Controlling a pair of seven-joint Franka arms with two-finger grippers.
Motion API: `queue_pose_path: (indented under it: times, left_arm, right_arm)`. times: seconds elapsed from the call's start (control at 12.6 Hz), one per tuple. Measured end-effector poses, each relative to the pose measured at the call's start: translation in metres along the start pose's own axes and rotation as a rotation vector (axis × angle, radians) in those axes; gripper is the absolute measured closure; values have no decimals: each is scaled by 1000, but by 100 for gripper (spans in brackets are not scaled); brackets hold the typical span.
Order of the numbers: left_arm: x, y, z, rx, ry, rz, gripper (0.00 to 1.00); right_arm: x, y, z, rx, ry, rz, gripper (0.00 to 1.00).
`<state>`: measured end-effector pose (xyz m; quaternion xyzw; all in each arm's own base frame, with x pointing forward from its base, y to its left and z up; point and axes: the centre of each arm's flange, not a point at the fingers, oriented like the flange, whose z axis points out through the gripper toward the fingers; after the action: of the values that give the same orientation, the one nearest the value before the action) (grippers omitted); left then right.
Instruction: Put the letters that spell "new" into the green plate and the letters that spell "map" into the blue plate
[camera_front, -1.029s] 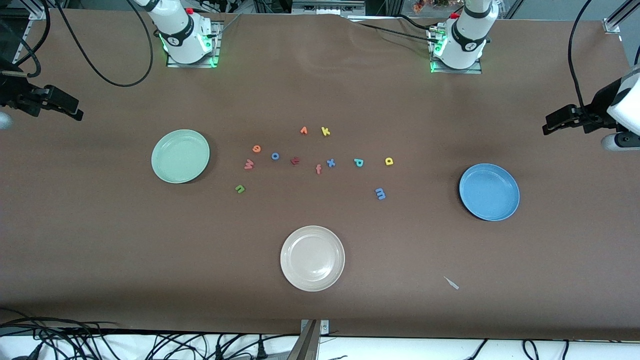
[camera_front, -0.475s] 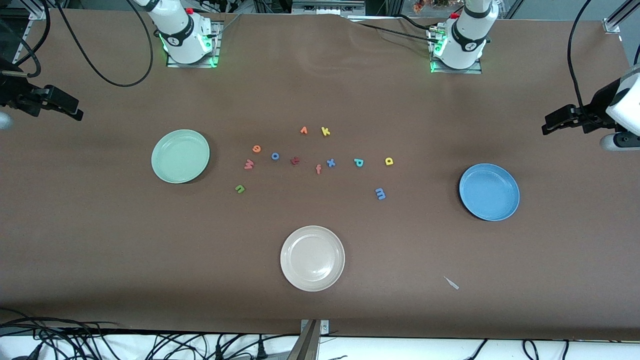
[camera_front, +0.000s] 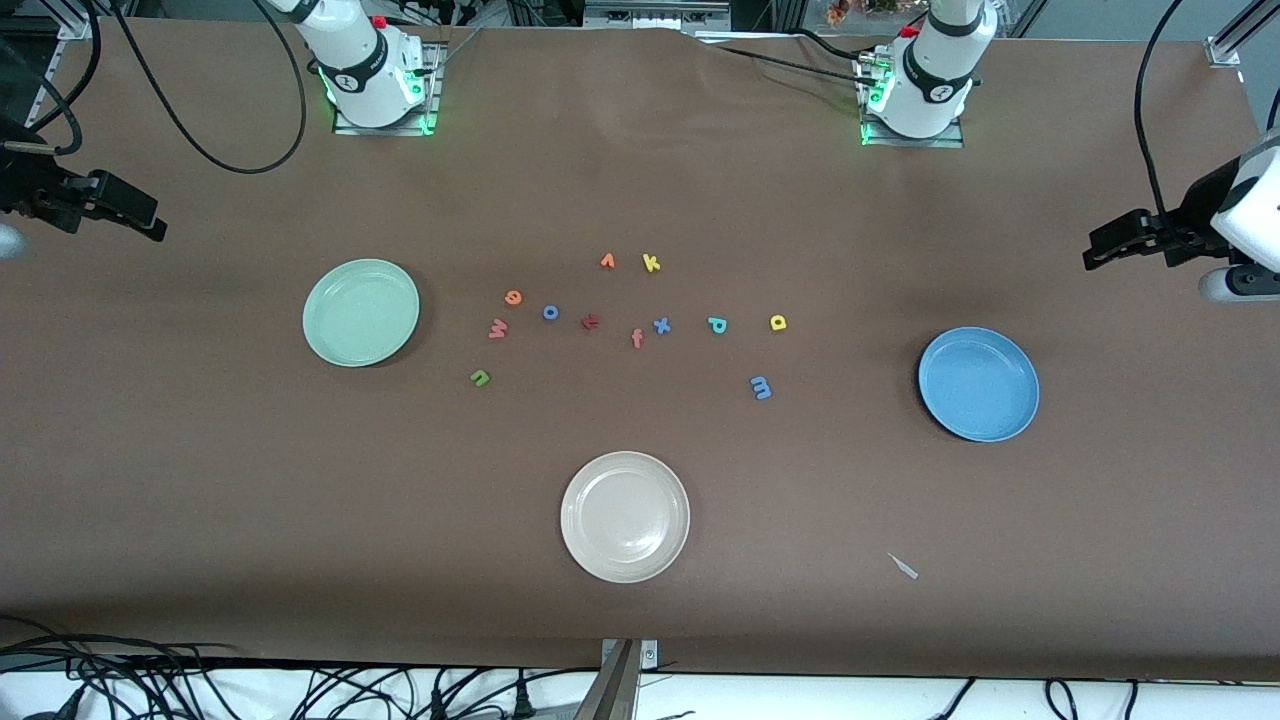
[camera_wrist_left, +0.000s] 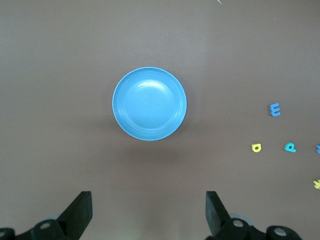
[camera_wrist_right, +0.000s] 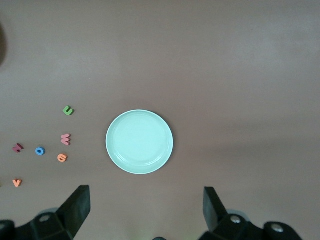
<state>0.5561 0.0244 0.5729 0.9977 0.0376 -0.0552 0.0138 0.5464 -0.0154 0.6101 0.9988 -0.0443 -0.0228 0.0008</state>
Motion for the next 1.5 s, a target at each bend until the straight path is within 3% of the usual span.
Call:
queue_pose_path:
  times: [1.5]
  left_arm:
    - [2,0,4,0,-8,1,0]
  right_arm:
    - [0,0,0,0,-2,-2,0]
